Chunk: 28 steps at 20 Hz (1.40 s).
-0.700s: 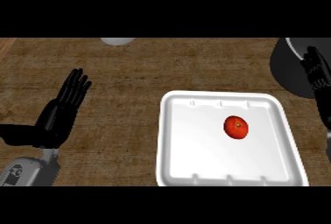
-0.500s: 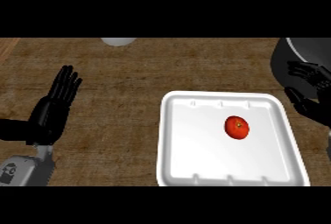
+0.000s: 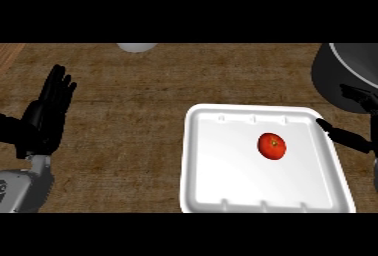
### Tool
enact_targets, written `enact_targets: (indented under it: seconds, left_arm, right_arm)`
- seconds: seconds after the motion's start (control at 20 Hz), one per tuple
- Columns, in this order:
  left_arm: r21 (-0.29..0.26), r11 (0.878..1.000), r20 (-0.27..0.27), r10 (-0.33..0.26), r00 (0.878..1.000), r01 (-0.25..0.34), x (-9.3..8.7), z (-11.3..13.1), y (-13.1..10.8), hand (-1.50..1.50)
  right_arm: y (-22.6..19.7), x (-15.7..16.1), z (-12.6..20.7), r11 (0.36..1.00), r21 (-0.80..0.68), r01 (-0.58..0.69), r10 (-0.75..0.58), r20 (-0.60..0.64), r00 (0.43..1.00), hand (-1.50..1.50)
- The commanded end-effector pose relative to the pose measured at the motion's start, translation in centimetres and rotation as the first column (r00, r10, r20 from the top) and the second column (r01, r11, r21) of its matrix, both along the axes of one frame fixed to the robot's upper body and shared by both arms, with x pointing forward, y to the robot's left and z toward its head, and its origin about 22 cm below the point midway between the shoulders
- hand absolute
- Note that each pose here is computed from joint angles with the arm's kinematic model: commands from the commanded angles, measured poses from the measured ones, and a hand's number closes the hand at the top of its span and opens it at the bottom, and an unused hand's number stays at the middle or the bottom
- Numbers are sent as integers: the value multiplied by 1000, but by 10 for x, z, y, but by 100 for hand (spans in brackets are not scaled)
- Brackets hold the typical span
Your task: Pick the tomato from the tray and place it in the pot
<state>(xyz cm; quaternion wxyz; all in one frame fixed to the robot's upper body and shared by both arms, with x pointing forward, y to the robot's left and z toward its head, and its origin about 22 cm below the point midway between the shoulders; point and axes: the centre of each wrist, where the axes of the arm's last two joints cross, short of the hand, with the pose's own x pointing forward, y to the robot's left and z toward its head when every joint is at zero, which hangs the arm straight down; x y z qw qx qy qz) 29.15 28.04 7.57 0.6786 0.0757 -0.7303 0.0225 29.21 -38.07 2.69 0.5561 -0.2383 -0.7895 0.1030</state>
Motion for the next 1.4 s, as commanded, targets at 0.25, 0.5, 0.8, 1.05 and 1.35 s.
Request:
enact_targets:
  seconds: [0.25,0.5,0.8,1.05,1.35]
  left_arm:
    - [-6,999,-36,48,998,-48,-18,-7,14,0]
    - [12,999,-28,38,999,-38,-2,4,-5,0]
    - [2,1000,-15,24,1000,-24,-8,3,-14,0]
    - [28,999,-27,23,999,-22,-13,-4,-2,0]
    - [0,999,-29,34,999,-34,-9,-4,7,0]
  right_arm:
    - [-10,-23,48,976,-78,-205,203,-30,979,-150]
    - [14,-10,85,917,-230,-326,245,-319,916,-150]
    - [62,-5,103,807,-370,-461,205,-556,806,-150]
    - [105,-2,135,754,-397,-524,166,-656,736,-150]
    - [131,-4,107,773,-338,-537,178,-697,695,-150]
